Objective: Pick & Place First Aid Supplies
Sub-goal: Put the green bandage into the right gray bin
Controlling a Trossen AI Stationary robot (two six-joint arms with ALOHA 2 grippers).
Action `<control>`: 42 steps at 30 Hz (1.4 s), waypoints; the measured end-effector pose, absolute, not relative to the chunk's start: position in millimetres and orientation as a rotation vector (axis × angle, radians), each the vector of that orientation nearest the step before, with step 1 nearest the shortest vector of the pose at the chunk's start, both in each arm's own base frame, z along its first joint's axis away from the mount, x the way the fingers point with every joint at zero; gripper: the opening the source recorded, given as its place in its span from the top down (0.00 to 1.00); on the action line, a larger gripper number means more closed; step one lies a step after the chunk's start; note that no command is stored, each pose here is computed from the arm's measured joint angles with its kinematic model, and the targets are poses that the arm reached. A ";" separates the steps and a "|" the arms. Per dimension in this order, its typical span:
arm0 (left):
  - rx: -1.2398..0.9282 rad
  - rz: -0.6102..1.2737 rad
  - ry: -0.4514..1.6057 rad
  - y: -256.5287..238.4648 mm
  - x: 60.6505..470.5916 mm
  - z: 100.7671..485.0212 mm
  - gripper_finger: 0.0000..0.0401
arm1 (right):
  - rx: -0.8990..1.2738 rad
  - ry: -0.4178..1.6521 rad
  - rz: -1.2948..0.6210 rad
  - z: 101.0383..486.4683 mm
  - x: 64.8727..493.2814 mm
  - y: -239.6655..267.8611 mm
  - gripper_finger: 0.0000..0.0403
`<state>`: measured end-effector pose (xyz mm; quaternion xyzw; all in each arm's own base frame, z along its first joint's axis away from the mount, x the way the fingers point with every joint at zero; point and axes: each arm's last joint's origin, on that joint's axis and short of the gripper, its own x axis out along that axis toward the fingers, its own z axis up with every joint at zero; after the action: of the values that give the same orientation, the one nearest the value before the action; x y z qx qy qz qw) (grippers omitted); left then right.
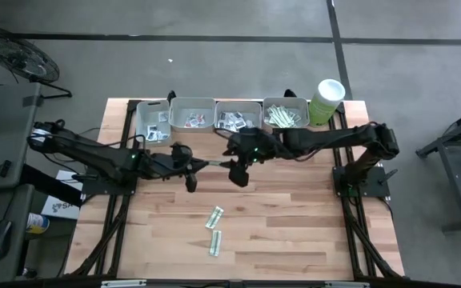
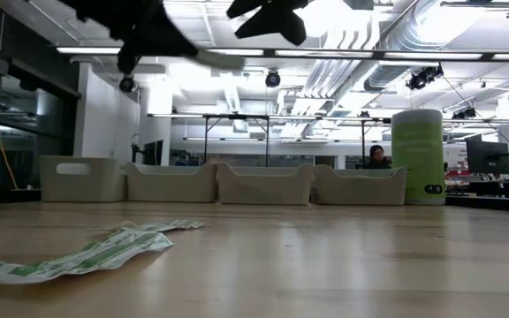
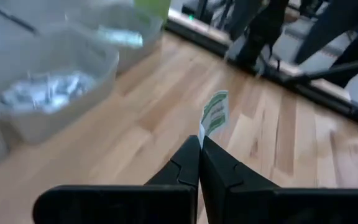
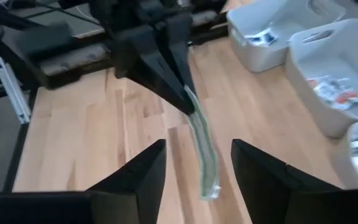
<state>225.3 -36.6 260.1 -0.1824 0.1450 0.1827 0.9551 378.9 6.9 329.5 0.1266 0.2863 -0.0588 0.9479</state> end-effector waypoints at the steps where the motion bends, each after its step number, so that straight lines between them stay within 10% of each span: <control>1: -0.356 0.375 0.278 -36.6 226.4 265.3 1.00 | 0.250 0.586 -0.120 331.9 376.2 4.8 0.56; 26: -0.147 0.440 0.125 -34.5 232.4 330.2 1.00 | 0.131 0.529 -0.102 363.8 348.7 -21.1 0.54; 42: -0.161 0.429 0.098 -34.9 232.9 333.0 1.00 | 0.114 0.483 -0.023 367.9 351.0 -21.2 0.95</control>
<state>232.9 -34.9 333.0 -0.0799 0.0484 0.2124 0.9727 351.0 -21.2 367.9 0.0566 0.2393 -0.0114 0.9692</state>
